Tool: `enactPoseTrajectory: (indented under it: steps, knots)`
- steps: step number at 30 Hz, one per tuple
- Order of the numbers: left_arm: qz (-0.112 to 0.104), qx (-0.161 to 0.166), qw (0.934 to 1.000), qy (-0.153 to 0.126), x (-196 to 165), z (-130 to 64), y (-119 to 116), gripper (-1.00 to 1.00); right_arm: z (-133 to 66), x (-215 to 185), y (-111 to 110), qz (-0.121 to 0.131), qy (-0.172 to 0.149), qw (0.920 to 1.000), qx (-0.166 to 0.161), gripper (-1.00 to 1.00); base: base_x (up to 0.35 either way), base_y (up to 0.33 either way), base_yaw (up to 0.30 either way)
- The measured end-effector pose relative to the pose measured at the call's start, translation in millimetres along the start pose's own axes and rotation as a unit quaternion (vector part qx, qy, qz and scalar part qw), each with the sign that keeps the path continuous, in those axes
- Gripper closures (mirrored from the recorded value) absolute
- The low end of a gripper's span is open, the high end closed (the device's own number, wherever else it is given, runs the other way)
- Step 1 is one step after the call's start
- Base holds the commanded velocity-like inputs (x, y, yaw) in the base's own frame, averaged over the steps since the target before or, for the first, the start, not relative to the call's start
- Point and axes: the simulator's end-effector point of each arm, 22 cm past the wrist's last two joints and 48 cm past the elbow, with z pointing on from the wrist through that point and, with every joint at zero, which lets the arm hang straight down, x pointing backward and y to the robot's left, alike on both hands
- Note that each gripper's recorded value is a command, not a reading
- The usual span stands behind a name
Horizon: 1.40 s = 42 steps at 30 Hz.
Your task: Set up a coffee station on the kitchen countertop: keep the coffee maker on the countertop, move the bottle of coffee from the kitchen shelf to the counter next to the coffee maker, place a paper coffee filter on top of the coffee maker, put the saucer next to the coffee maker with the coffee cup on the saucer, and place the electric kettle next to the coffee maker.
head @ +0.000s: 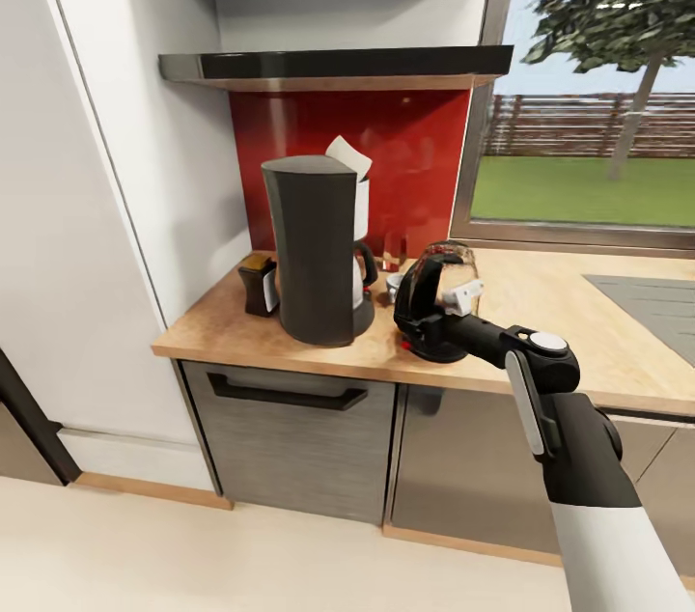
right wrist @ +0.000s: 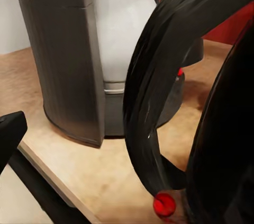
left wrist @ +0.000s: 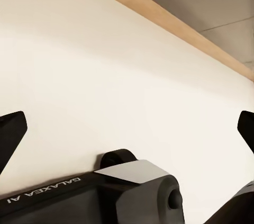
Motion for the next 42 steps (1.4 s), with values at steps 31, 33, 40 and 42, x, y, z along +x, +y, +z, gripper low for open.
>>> enactPoseTrajectory:
  steps: [31,33,40,42]
  knots:
    - [0.0,0.002,1.0,0.0,0.0,0.2,-0.8,-1.0,-0.2,3.8,0.4,0.002,0.002,1.0,-0.001,-1.0,-0.031,-0.131,0.0]
    - [0.0,0.002,1.0,0.0,0.0,0.2,-0.8,-1.0,-0.2,3.7,0.3,0.002,0.002,1.0,-0.001,-1.0,-0.207,-0.081,0.0]
    - [0.0,0.002,1.0,0.0,0.1,0.0,-0.7,-1.0,-0.4,3.5,0.5,0.001,0.002,1.0,-0.001,-1.0,-0.058,-0.027,0.0]
    - [0.0,0.001,1.0,0.0,0.0,0.0,-0.6,-1.0,-0.4,3.5,0.5,0.001,0.002,1.0,-0.001,-1.0,-0.011,-0.005,0.0]
